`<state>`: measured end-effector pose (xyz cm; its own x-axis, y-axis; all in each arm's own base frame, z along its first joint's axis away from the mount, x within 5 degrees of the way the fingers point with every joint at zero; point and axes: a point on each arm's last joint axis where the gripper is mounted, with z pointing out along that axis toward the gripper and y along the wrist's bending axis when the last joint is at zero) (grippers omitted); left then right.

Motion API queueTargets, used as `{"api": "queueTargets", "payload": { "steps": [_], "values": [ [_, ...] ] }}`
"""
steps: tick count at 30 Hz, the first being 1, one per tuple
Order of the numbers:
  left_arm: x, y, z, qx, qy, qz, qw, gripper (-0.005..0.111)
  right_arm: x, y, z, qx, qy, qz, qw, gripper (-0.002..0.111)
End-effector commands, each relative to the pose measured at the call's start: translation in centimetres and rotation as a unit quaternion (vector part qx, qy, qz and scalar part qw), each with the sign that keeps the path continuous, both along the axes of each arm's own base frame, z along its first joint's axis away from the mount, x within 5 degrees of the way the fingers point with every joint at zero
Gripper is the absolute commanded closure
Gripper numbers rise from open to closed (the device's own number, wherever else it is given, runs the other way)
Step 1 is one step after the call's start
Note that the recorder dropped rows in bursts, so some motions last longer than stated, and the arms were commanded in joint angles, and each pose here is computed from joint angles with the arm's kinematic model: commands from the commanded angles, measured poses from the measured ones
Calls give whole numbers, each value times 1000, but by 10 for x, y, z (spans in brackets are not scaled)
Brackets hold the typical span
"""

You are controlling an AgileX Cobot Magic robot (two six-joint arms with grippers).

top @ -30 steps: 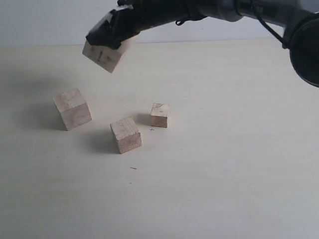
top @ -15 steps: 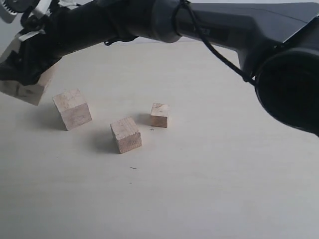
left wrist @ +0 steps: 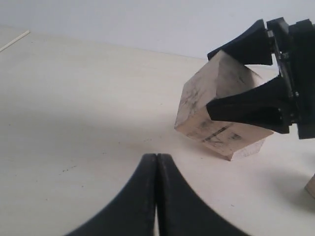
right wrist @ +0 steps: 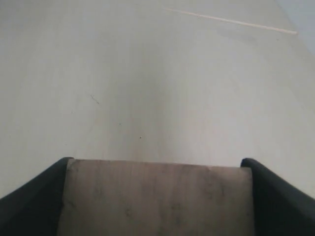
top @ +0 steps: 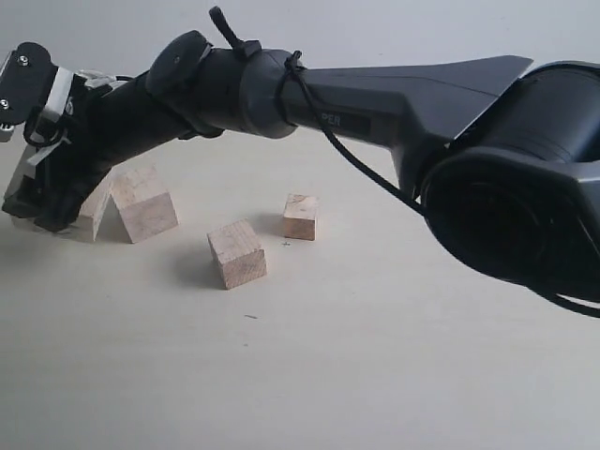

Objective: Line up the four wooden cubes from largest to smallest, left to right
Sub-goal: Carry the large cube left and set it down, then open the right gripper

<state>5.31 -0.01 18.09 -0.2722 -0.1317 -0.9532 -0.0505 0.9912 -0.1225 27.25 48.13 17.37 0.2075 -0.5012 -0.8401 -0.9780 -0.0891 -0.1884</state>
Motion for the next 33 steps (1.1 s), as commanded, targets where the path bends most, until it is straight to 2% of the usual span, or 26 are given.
{"api": "queueTargets", "payload": {
  "steps": [1,8,10,16,22,26,33],
  "values": [
    [0,0,0,1,-4,-3,1000,107,21,-11,-12,-22,-5,-29,999,108],
    [0,0,0,1,-4,-3,1000,107,57,-40,-15,-75,30,-118,990,108],
    [0,0,0,1,-4,-3,1000,107,61,-47,-15,-89,38,-121,988,108],
    [0,0,0,1,-4,-3,1000,107,48,-51,-13,-120,63,-48,990,108],
    [0,0,0,1,-4,-3,1000,107,27,-42,-7,-86,87,37,992,108],
    [0,0,0,1,-4,-3,1000,107,27,-39,-6,-72,82,40,993,108],
    [0,0,0,1,-4,-3,1000,107,31,-41,-13,-90,52,37,994,108]
  ]
}}
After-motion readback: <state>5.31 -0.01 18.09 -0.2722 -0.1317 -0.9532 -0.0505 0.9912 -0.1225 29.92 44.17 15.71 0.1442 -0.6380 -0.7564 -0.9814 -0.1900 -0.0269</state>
